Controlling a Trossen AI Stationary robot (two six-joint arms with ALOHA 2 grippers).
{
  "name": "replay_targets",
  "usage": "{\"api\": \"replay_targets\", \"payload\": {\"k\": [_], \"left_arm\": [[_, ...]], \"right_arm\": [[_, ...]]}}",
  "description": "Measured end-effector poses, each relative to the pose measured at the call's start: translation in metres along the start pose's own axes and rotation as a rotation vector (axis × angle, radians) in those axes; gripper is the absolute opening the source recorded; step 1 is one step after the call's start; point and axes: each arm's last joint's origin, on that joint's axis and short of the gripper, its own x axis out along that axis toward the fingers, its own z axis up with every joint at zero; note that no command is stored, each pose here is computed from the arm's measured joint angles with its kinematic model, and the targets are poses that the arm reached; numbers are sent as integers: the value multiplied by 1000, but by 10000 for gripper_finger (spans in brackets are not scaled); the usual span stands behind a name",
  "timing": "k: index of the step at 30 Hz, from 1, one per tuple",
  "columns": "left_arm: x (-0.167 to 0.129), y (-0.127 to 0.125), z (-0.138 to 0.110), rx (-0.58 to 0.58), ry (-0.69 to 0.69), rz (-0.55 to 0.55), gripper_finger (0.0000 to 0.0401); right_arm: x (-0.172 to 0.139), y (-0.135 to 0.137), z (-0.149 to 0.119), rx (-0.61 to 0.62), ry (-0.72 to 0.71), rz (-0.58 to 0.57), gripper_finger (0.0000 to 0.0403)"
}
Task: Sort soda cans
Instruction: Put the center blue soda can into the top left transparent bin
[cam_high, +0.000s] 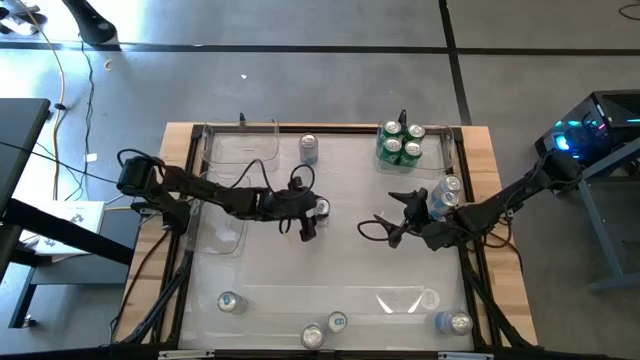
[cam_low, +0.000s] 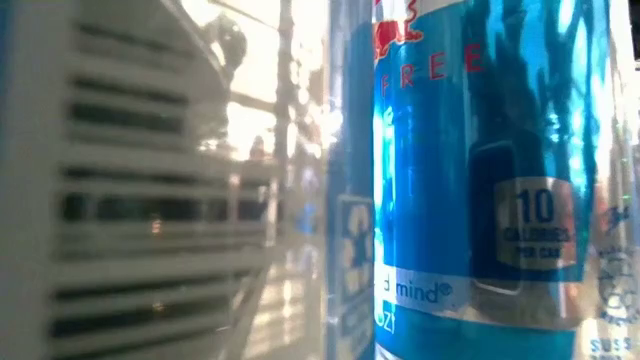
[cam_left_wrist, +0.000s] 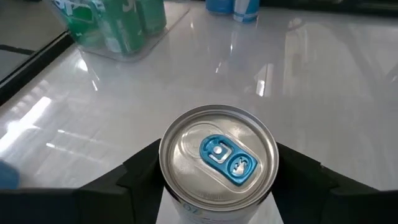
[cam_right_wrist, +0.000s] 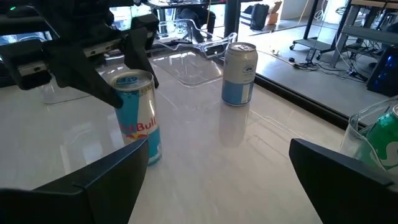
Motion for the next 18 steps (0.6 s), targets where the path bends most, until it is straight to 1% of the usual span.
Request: {"api": "replay_targets", "payload": {"k": [2,4,6,8,11,14,16,18], "left_arm": [[-8,0,7,19,17,10,230],[-22,1,22,44,15,55,230],[-41,5,39,76,-5,126,230],[-60,15,51,93,-23,209,230],[-88,41,62,79,-38,325,230],[-119,74,69,12,-59,434,230],[-133,96,70,-28,-70,502,230],[-142,114,67,-45,-72,560,230]], "right_arm": [[0,0,0,-1,0,0,385],[0,0,0,2,-2,1,385],[0,0,0,3,-2,1,385],[0,0,0,3,-2,1,385],[0,0,0,4,-2,1,385],[0,0,1,8,-5,2,385],[0,0,1,9,-6,2,385],[0,0,1,10,-7,1,385]]}}
